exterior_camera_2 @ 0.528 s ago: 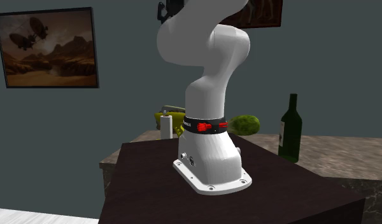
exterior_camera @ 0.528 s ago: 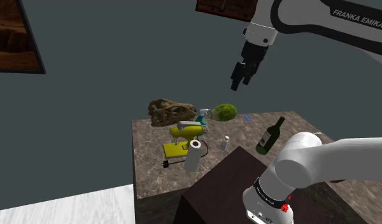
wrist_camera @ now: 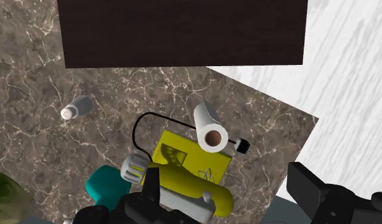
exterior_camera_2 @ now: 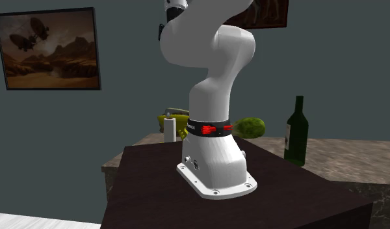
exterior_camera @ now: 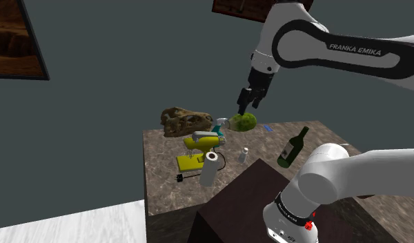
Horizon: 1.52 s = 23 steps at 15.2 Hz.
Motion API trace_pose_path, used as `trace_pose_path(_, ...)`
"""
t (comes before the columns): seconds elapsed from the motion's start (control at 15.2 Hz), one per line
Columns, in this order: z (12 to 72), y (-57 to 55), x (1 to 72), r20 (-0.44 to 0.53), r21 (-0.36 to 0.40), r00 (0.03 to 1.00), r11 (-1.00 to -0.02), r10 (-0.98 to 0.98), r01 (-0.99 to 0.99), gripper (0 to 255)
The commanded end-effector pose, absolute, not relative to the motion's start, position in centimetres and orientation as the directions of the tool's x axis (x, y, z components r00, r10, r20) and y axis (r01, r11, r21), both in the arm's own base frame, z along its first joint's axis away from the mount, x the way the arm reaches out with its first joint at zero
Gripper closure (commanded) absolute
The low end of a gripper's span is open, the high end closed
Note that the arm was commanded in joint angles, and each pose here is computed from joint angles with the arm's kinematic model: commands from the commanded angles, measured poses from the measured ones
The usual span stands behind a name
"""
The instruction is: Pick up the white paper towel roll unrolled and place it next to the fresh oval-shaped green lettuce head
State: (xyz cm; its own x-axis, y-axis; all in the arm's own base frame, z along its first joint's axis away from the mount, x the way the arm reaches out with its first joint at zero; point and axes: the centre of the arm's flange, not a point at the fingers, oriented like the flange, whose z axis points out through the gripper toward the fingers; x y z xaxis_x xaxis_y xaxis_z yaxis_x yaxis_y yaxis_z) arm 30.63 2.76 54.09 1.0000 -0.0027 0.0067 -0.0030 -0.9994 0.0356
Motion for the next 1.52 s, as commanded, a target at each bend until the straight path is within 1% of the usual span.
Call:
trace_pose_path(0.0,51.3,3.0,31.0,0.007,0.034,1.000,-0.999,-0.019,-0.019,0)
trace_pose_path(1.32,25.4,5.8,36.0,-0.008,0.025,0.986,-0.985,-0.169,-0.169,0)
trace_pose_path(1.45,24.1,5.9,36.1,-0.009,0.024,0.985,-0.985,-0.174,-0.174,0)
